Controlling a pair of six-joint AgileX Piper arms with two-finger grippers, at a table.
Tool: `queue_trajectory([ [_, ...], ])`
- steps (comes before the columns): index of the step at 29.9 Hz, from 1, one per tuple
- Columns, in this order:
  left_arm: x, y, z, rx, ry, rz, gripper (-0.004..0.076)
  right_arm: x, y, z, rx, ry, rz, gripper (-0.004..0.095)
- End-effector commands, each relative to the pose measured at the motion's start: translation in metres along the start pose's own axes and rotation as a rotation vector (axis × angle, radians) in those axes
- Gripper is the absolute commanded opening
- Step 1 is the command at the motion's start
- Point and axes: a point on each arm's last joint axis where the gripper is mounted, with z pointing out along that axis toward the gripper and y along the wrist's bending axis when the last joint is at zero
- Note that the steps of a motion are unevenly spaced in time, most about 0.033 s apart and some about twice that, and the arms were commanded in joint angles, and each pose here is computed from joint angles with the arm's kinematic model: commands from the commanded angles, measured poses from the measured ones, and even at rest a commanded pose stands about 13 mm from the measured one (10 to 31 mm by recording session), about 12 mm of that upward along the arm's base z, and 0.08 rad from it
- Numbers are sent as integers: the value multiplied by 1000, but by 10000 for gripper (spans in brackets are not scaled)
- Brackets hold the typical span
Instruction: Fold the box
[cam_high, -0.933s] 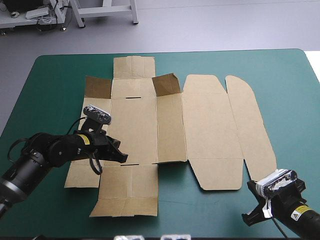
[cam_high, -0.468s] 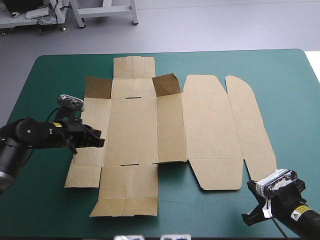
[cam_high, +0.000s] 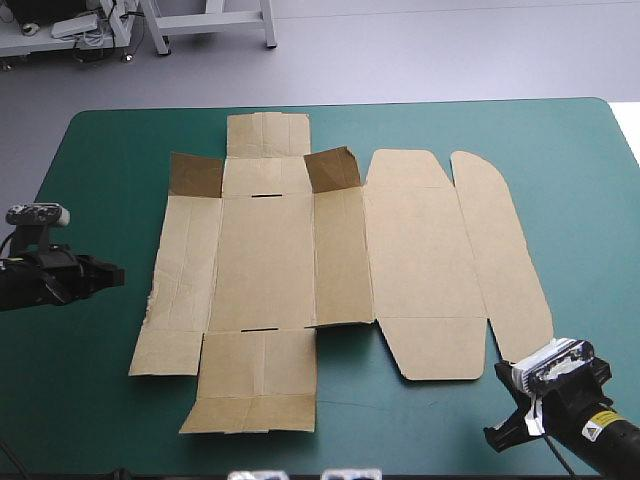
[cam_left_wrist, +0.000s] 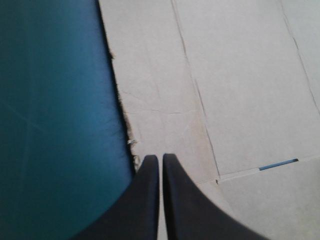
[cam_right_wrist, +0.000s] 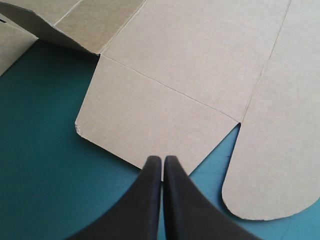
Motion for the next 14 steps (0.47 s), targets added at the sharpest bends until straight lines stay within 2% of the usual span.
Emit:
queue_trajectory([
  [1, -8, 1, -14, -17, -88, -29, 13, -11, -1, -4, 14, -72, -7, 0],
  [5, -10, 10, -10, -77, -93, -76, 18, -12, -1, -4, 12, -73, -4, 0],
  [8, -9, 18, 1, -52, -37, -97, 71, -12, -1, -4, 12, -73, -4, 0],
  [14, -8, 36, 33, 63, 75, -192, 344, -11, -1, -4, 6, -66, -3, 0],
])
